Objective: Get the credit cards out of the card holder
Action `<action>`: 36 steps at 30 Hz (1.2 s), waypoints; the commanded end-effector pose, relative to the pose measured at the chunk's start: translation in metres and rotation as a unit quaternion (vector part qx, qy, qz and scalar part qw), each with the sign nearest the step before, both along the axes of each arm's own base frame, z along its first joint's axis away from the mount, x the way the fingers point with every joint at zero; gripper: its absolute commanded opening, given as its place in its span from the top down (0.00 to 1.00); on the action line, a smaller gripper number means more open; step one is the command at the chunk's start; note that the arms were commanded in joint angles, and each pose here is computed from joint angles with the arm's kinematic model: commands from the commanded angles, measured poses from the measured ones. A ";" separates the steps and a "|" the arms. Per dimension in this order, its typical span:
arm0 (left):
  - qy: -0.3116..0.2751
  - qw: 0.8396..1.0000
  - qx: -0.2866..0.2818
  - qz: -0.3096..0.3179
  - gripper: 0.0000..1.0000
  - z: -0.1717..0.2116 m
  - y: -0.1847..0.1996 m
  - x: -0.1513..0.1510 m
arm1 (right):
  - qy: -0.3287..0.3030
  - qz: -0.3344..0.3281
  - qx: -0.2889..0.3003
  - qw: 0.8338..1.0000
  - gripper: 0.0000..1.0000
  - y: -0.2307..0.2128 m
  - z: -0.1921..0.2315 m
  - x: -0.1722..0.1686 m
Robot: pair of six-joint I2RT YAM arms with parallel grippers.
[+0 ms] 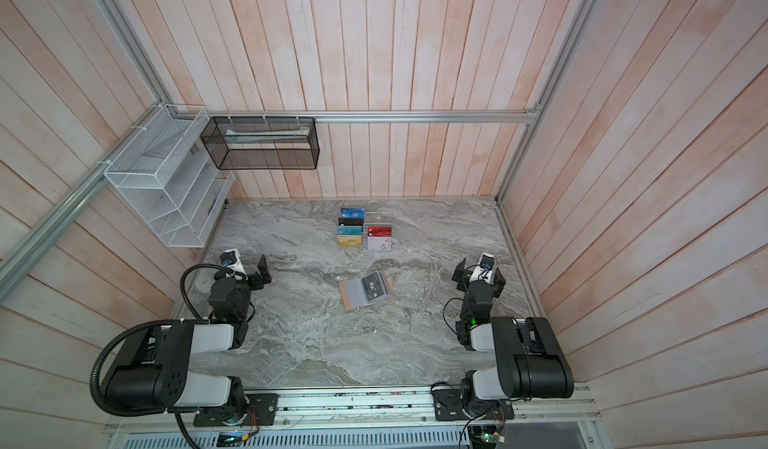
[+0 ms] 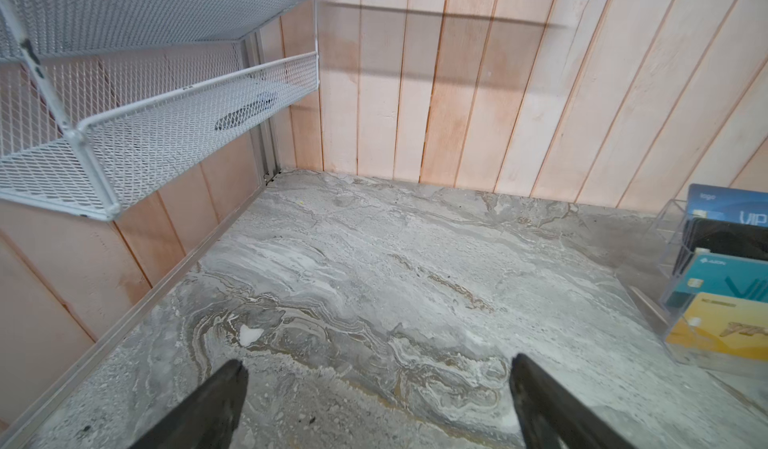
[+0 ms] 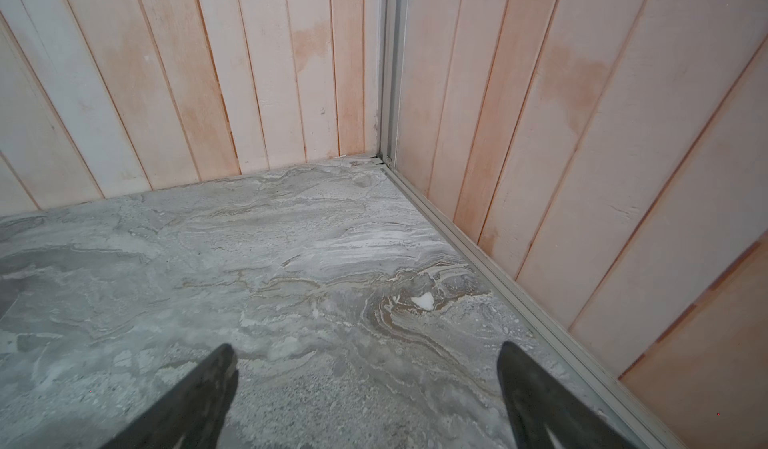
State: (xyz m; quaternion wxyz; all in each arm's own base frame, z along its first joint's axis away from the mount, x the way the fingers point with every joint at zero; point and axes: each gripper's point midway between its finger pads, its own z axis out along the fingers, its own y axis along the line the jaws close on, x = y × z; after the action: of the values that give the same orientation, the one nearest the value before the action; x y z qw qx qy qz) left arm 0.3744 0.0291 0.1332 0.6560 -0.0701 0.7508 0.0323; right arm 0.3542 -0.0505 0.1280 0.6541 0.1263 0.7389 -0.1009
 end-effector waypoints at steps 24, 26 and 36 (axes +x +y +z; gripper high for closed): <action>-0.002 1.000 0.003 -0.018 0.00 -0.004 -0.008 0.011 | -0.001 0.037 0.013 0.999 0.02 0.008 -0.001 0.015; -0.003 1.000 0.003 -0.018 0.00 -0.004 -0.007 0.011 | -0.002 0.037 0.013 0.999 0.02 0.008 -0.001 0.015; 0.002 0.999 0.010 -0.036 0.00 -0.005 -0.014 0.014 | -0.002 0.037 0.012 0.999 0.02 0.008 -0.001 0.015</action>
State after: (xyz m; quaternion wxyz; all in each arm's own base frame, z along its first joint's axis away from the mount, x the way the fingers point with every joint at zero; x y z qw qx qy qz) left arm 0.3842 0.0194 0.1196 0.6444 -0.0488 0.7628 0.0195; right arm 0.3663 -0.0426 0.1189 0.6485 0.1033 0.7505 -0.0738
